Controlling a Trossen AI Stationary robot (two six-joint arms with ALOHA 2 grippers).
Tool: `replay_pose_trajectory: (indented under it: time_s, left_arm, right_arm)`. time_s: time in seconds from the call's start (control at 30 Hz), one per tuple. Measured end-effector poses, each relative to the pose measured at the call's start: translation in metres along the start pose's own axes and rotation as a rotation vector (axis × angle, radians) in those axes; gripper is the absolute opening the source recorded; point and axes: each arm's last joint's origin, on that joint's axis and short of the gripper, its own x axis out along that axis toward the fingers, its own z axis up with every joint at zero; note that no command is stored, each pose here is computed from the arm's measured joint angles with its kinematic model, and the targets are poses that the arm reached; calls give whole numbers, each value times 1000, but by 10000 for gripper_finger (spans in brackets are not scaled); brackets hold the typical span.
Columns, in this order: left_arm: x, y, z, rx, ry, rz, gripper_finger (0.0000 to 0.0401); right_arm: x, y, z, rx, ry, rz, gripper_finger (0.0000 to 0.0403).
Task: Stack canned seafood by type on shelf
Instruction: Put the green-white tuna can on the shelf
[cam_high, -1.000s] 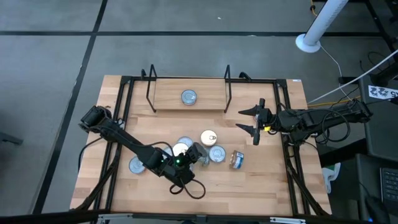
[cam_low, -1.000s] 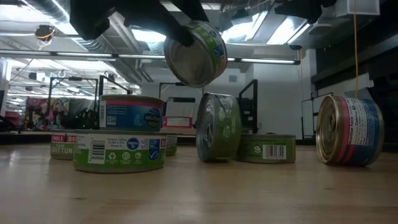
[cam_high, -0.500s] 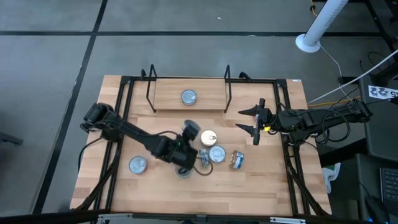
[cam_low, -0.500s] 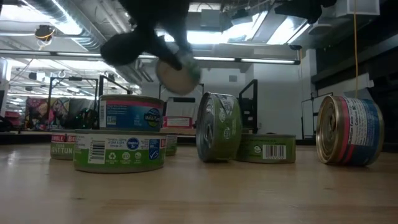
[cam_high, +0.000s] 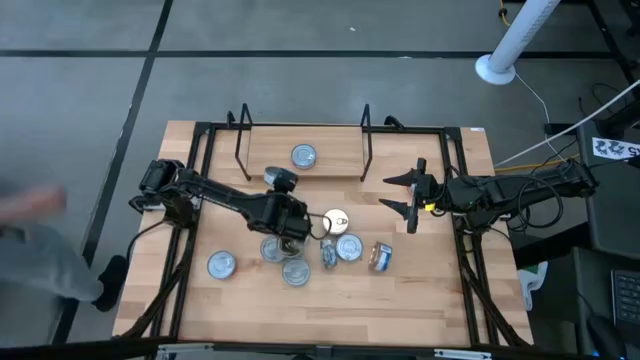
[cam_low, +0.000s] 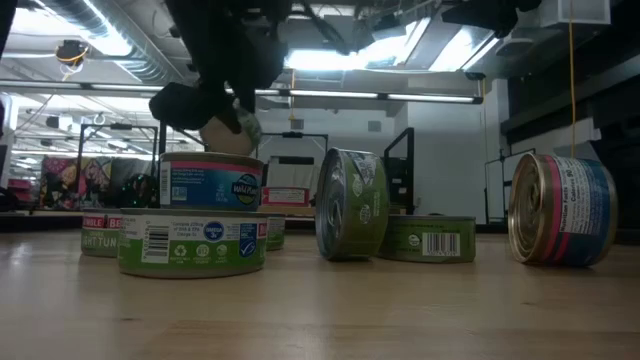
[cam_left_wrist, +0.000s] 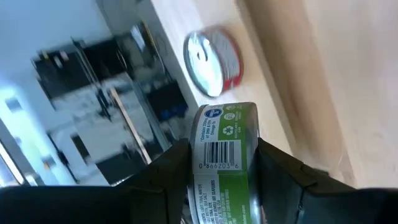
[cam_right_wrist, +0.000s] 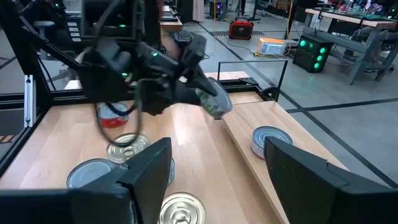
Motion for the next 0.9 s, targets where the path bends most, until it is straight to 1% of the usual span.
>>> replay_pose_trajectory:
  time_s: [0.47, 0.7, 0.9]
  left_arm:
    - [46, 24, -15, -133, 153, -39, 153]
    - [63, 33, -17, -212, 174, -42, 153]
    - [75, 37, -20, -244, 199, -53, 153]
  right_arm:
    - [0, 0, 0, 0, 0, 0, 256]
    - [0, 0, 0, 0, 0, 0, 256]
    - [0, 0, 0, 0, 0, 0, 256]
